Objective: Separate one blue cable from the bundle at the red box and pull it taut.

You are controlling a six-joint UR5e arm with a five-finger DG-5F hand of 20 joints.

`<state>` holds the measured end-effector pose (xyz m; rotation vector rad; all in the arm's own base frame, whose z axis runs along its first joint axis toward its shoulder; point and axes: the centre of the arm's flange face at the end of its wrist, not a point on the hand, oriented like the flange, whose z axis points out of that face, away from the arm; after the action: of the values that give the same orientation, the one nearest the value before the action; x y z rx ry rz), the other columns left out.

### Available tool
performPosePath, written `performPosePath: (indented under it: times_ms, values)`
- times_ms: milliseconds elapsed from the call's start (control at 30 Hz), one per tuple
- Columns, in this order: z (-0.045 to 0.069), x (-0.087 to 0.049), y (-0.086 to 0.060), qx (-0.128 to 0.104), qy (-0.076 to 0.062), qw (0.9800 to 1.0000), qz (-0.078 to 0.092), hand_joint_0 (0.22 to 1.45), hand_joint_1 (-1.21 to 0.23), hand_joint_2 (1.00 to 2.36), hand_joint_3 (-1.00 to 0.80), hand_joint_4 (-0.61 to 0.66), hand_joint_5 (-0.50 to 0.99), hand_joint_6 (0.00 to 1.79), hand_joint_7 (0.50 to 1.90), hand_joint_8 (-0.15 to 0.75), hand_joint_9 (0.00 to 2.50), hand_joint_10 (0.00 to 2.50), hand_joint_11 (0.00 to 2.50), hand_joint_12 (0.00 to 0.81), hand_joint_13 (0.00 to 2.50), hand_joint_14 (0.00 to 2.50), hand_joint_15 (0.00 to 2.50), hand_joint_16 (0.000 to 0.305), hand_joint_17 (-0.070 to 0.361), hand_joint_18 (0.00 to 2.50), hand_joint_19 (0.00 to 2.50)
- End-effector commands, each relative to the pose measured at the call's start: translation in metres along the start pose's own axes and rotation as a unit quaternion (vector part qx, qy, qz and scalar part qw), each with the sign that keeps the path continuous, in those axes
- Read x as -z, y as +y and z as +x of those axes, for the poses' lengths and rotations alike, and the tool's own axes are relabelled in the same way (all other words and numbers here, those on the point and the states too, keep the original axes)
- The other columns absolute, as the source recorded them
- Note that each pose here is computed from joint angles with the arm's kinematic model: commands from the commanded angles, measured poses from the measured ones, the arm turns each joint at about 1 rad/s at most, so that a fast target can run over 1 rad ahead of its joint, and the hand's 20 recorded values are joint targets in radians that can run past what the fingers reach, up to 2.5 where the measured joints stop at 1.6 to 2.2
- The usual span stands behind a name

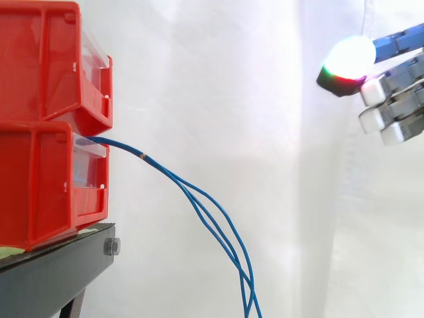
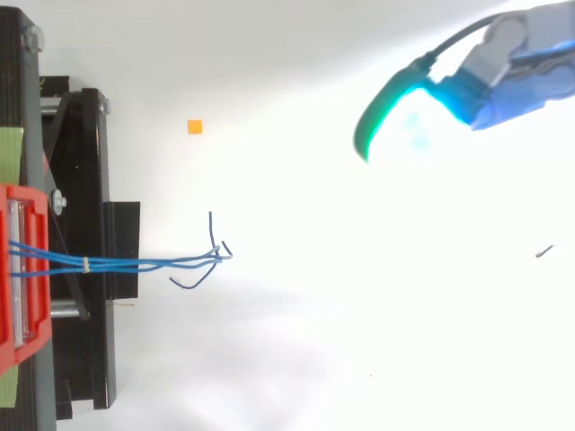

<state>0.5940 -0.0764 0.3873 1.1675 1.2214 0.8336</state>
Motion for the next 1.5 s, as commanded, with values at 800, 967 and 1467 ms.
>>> performPosePath:
  times_ms: [800, 967, 1467]
  values:
    - [0.049, -0.08, -0.054, -0.016, 0.001, 0.9998, -0.015, 0.54, -0.59, 1.0, -0.48, 0.2, -0.22, 0.5, 0.8, 0.257, 0.44, 0.01, 0.28, 0.35, 0.33, 0.01, 0.15, 0.049, 0.111, 0.25, 0.45]
    - [0.053, -0.087, -0.061, -0.026, 0.0, 0.9994, -0.021, 0.55, -0.59, 1.0, -0.48, 0.2, -0.22, 0.5, 0.81, 0.257, 0.45, 0.01, 0.31, 0.347, 0.34, 0.01, 0.15, 0.049, 0.11, 0.24, 0.45]
    - [0.064, -0.105, -0.09, 0.0, -0.01, 0.9993, -0.035, 0.55, -0.59, 1.0, -0.48, 0.21, -0.21, 0.5, 0.81, 0.258, 0.48, 0.01, 0.34, 0.348, 0.36, 0.01, 0.18, 0.048, 0.108, 0.26, 0.45]
